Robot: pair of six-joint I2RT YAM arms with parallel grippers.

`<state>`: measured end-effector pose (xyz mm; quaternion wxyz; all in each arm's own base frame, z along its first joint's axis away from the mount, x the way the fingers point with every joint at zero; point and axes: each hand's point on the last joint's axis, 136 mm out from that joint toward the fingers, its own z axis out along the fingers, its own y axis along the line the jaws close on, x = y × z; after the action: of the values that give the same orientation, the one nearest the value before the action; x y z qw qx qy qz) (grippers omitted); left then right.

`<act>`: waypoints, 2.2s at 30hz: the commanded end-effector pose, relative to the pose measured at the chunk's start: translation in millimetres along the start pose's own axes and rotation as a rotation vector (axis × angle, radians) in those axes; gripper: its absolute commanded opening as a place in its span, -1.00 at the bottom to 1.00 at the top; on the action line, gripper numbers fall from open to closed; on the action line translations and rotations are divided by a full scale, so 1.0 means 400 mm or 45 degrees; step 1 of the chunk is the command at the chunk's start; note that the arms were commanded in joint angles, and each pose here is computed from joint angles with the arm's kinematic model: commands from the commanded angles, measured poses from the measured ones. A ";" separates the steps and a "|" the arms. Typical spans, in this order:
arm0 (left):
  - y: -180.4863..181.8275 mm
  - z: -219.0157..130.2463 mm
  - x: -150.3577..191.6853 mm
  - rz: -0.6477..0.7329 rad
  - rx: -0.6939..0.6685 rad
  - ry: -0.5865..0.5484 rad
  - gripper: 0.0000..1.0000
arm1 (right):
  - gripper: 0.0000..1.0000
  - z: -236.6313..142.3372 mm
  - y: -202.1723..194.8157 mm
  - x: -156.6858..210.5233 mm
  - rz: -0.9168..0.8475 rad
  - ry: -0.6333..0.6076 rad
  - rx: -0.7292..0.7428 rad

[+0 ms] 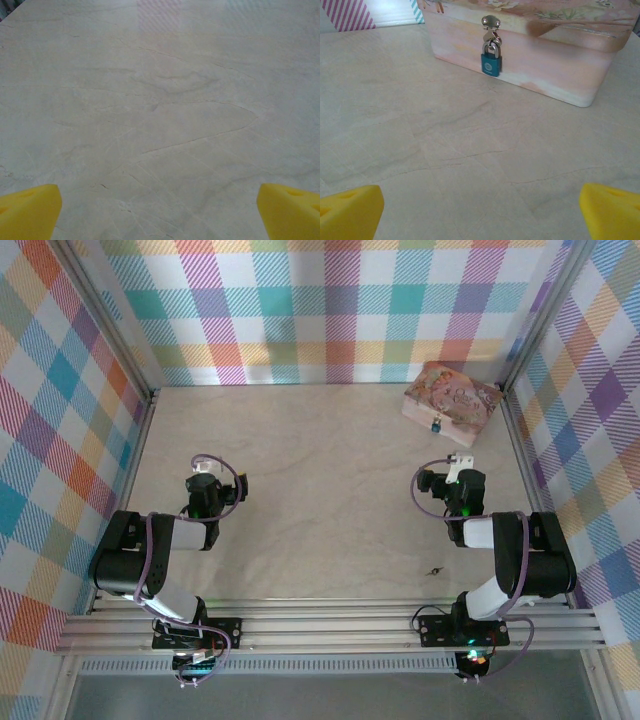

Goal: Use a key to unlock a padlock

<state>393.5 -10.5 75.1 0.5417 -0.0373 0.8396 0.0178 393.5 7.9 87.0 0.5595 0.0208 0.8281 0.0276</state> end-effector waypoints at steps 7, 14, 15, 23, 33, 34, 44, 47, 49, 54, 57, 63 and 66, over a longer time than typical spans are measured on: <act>0.000 0.005 -0.014 -0.021 0.009 -0.014 1.00 | 0.99 0.004 0.011 -0.015 -0.019 -0.020 -0.019; 0.000 0.005 -0.013 -0.021 0.008 -0.014 1.00 | 0.99 0.004 0.010 -0.014 -0.019 -0.020 -0.018; 0.000 0.005 -0.014 -0.020 0.008 -0.015 1.00 | 0.99 0.004 0.012 -0.015 -0.019 -0.021 -0.021; 0.001 0.006 -0.013 -0.024 0.016 -0.009 1.00 | 0.99 0.001 0.009 -0.021 -0.014 -0.028 -0.016; -0.029 0.014 -0.084 0.004 0.064 0.199 1.00 | 0.99 -0.027 0.065 -0.149 -0.020 0.118 -0.141; -0.033 0.016 -0.089 -0.003 0.070 0.235 1.00 | 0.99 -0.021 0.069 -0.173 -0.007 0.130 -0.146; -0.181 0.029 -0.185 -0.321 0.371 0.308 0.93 | 0.93 0.137 0.080 -0.304 0.072 0.392 -0.120; -0.251 0.037 -0.181 -0.341 0.440 0.378 0.90 | 0.88 0.202 0.058 -0.305 0.059 0.484 -0.020; -0.307 0.045 -0.173 -0.323 0.493 0.429 0.87 | 0.87 0.240 0.057 -0.315 0.013 0.511 0.043; -0.413 0.068 -0.157 -0.276 0.583 0.534 0.76 | 0.87 0.331 0.071 -0.319 -0.128 0.546 0.130; -0.453 0.085 -0.147 -0.260 0.618 0.590 0.70 | 0.87 0.377 0.072 -0.314 -0.137 0.584 0.142; -0.484 0.113 -0.141 -0.256 0.639 0.635 0.67 | 0.88 0.441 0.087 -0.267 -0.186 0.682 0.092; -0.491 0.120 -0.130 -0.256 0.645 0.657 0.66 | 0.79 0.456 0.117 -0.226 -0.231 0.744 -0.012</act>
<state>478.0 -194.0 108.7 0.3252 0.0097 0.9134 -0.2447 606.7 46.5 121.9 0.3385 -0.0253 0.9403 -0.0264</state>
